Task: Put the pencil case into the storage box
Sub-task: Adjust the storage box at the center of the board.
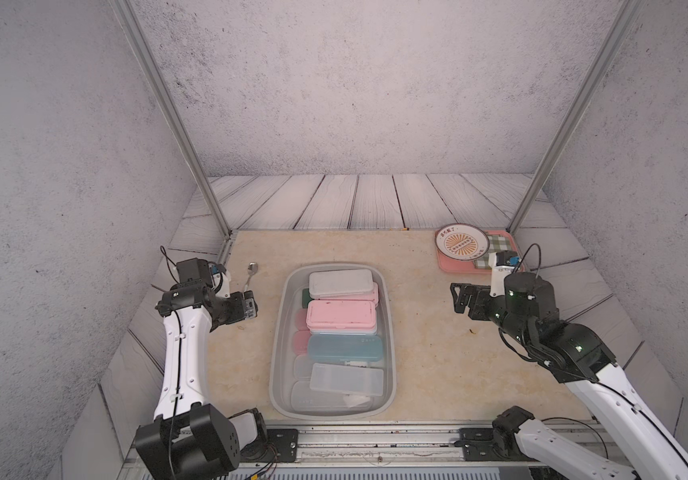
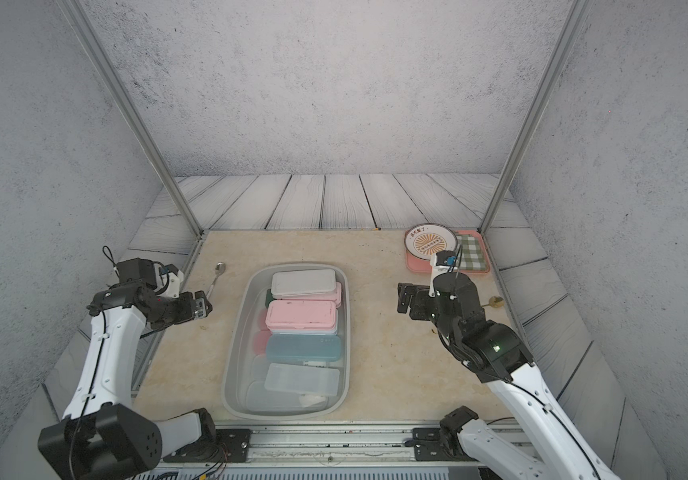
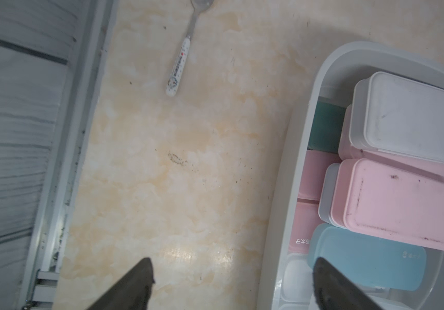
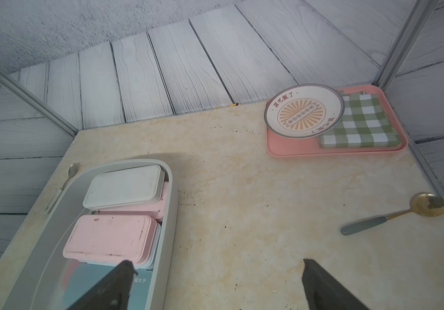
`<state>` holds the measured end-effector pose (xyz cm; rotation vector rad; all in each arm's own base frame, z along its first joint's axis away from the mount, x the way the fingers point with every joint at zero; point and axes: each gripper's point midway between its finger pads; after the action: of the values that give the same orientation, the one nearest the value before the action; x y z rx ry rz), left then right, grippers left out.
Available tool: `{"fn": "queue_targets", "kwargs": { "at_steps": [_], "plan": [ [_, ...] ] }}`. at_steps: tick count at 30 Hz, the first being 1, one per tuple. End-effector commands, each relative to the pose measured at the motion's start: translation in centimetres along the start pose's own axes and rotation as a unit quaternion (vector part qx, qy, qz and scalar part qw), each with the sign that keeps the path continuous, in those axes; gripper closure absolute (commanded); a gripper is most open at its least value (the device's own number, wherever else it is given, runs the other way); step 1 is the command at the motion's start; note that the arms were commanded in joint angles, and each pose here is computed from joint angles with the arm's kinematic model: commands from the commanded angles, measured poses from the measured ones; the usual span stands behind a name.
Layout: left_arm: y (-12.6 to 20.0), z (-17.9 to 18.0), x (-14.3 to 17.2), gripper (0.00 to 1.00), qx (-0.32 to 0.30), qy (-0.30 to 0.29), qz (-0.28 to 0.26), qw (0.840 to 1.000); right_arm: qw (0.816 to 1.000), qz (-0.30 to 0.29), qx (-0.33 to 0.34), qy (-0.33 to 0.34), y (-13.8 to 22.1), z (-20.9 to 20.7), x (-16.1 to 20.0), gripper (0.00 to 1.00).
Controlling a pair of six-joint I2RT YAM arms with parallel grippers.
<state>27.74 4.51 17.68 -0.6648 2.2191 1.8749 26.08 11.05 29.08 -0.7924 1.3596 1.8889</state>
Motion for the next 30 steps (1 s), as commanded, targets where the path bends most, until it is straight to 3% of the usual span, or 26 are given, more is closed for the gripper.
{"fn": "queue_targets", "kwargs": {
  "at_steps": [1,5,8,15,19,22,26,30],
  "plan": [
    [-1.9,-1.5,1.7,0.21,0.032,0.016,0.051,0.998,0.995,0.087,-0.021,-0.046,-2.2,0.7,4.3,0.01],
    [-5.6,-3.0,2.6,0.37,0.058,0.041,0.086,0.994,0.989,0.098,-0.023,-0.110,-4.2,0.6,6.3,0.01],
    [-8.1,-4.1,3.8,0.41,0.070,0.040,0.123,0.989,0.986,0.093,-0.026,-0.137,-4.5,0.6,6.7,0.01],
    [-9.6,-6.9,5.4,0.57,0.123,0.041,0.143,0.981,0.982,0.082,-0.020,-0.170,-4.2,-0.4,7.7,0.01],
    [-10.0,-7.1,5.8,0.82,0.127,0.041,0.153,0.979,0.978,0.086,-0.020,-0.191,-4.3,-0.6,8.4,0.01],
    [-10.0,-7.7,5.7,0.94,0.135,0.059,0.156,0.977,0.975,0.087,-0.023,-0.203,-4.5,-0.6,8.9,0.01],
    [-9.5,-9.3,5.8,0.97,0.156,0.072,0.164,0.971,0.974,0.096,-0.023,-0.202,-4.8,-0.8,9.7,0.01],
    [-9.8,-11.2,6.1,0.97,0.164,0.035,0.173,0.971,0.977,0.091,-0.005,-0.191,-4.5,-1.6,9.9,0.01]
  ]
}}
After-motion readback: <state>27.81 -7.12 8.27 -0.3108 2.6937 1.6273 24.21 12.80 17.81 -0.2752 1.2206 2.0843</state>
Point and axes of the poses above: each gripper's point midway between its finger pads, its own y axis back along the fingers, its own z axis along the line the jaws close on, x = y × z, and after that the axes turned 1 degree about -y, right-handed
